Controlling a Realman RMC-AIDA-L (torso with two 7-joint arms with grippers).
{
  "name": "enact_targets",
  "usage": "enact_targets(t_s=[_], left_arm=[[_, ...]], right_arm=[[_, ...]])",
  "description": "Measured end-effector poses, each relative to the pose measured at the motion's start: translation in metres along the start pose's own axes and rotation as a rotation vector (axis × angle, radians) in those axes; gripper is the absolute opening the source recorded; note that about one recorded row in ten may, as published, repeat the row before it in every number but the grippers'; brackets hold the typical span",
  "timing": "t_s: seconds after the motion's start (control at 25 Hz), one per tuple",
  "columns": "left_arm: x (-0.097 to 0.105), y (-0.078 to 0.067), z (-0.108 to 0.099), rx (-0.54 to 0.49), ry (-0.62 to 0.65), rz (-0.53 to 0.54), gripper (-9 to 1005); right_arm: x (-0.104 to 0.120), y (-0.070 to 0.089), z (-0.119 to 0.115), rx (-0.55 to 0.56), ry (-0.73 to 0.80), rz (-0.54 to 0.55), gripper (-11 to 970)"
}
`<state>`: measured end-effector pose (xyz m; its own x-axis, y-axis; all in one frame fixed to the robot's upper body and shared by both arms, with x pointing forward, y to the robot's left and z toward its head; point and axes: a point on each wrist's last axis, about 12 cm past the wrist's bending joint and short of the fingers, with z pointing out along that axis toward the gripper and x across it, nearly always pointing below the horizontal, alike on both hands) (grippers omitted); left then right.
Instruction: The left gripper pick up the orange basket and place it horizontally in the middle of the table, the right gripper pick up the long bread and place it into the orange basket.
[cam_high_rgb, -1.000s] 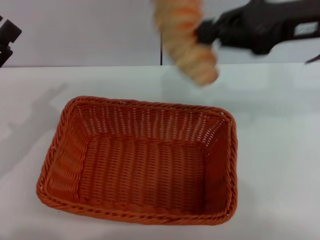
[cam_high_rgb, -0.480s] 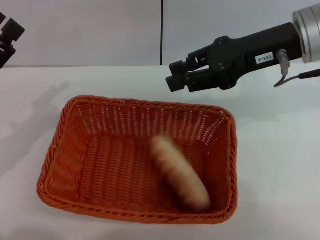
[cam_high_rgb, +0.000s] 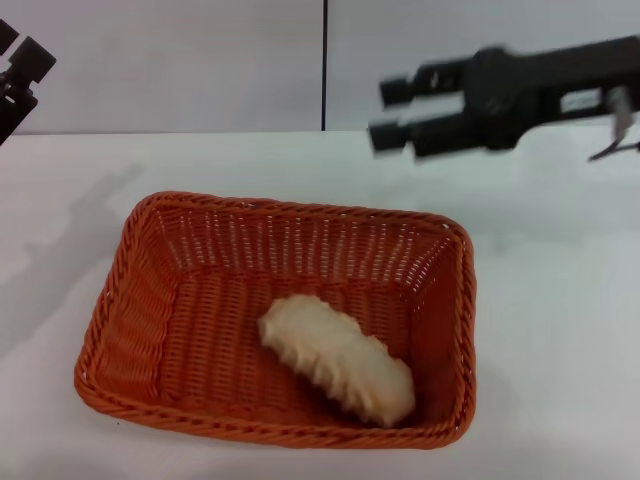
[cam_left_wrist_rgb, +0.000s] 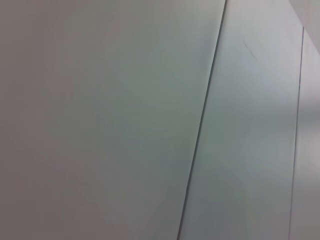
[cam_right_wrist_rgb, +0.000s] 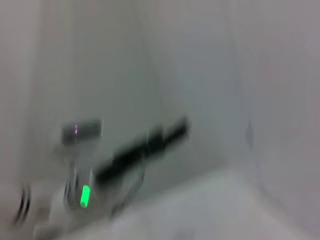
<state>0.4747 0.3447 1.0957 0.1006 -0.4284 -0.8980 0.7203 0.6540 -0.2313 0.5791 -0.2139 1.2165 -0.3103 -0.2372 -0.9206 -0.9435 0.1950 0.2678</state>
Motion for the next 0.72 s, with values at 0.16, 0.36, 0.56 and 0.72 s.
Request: enact_targets(t_s=[0.16,0.36,0.56,0.72], left_arm=[[0.001,0.0,0.0,-0.015,-0.009,-0.002,693],[0.005,0.002,0.003,-0.058,-0.057,0.018,692],[0.009,0.003,0.007,-0.119,-0.115,0.065,691],[0.012,0.005,0.01,-0.162,-0.139,0.109,690]], right_arm=[[0.019,0.005,-0.041,0.081,-0.308,-0.074,726],[0.076,0.022,-0.099,0.355,-0.777,-0.224,726],[0.146,0.043,-0.146,0.801,-1.069,-0.274,726],[0.187,0.055,-0.166,1.126,-1.072,-0.287,726]])
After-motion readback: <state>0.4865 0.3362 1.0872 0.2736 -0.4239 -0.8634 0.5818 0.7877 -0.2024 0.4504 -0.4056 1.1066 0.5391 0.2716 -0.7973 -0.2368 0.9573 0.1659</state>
